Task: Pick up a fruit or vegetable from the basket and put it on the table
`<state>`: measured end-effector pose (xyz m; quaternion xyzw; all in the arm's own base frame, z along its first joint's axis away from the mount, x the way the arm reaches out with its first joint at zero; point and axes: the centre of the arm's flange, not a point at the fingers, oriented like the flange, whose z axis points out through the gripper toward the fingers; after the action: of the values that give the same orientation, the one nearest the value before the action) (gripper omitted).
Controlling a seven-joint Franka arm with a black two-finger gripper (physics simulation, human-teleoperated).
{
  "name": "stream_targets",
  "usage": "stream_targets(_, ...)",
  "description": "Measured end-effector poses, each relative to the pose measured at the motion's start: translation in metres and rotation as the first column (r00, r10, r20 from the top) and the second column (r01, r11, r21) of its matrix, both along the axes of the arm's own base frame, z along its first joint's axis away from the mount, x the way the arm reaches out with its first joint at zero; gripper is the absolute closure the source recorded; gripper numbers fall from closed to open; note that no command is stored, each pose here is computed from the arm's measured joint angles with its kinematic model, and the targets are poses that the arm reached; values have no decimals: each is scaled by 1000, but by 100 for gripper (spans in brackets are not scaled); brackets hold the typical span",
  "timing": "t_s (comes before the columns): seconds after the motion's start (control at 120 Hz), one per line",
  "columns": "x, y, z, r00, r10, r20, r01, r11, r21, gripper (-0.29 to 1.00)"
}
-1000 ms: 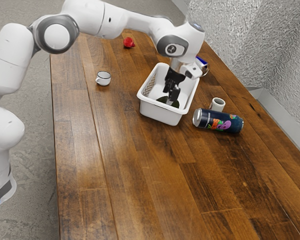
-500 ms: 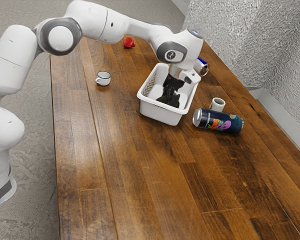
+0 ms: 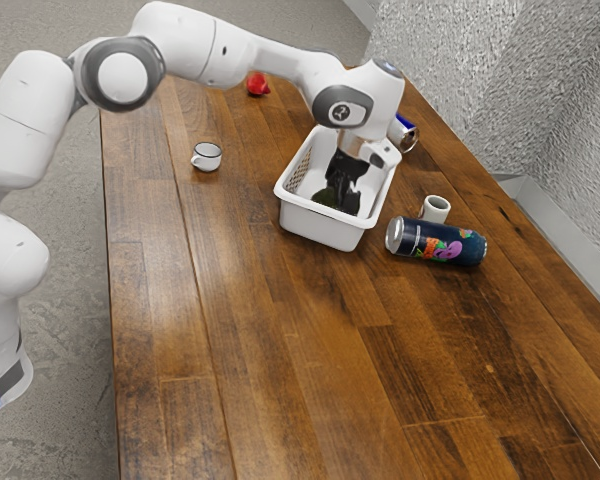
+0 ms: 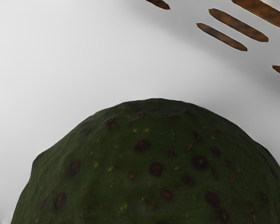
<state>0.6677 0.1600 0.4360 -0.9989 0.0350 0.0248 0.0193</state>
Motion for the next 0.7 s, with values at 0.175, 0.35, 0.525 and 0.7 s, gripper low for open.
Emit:
stream_targets(0.175, -33, -8, 88, 997, 45, 58, -52, 990, 129, 31)
stream_targets(0.35, -66, -116, 200, 992, -40, 120, 10, 971, 239, 31)
stream_targets(0.525, -83, -240, 248, 974, -187, 132, 145, 951, 274, 31)
stream_targets(0.7, -50, -265, 201, 970, -228, 81, 205, 953, 221, 32)
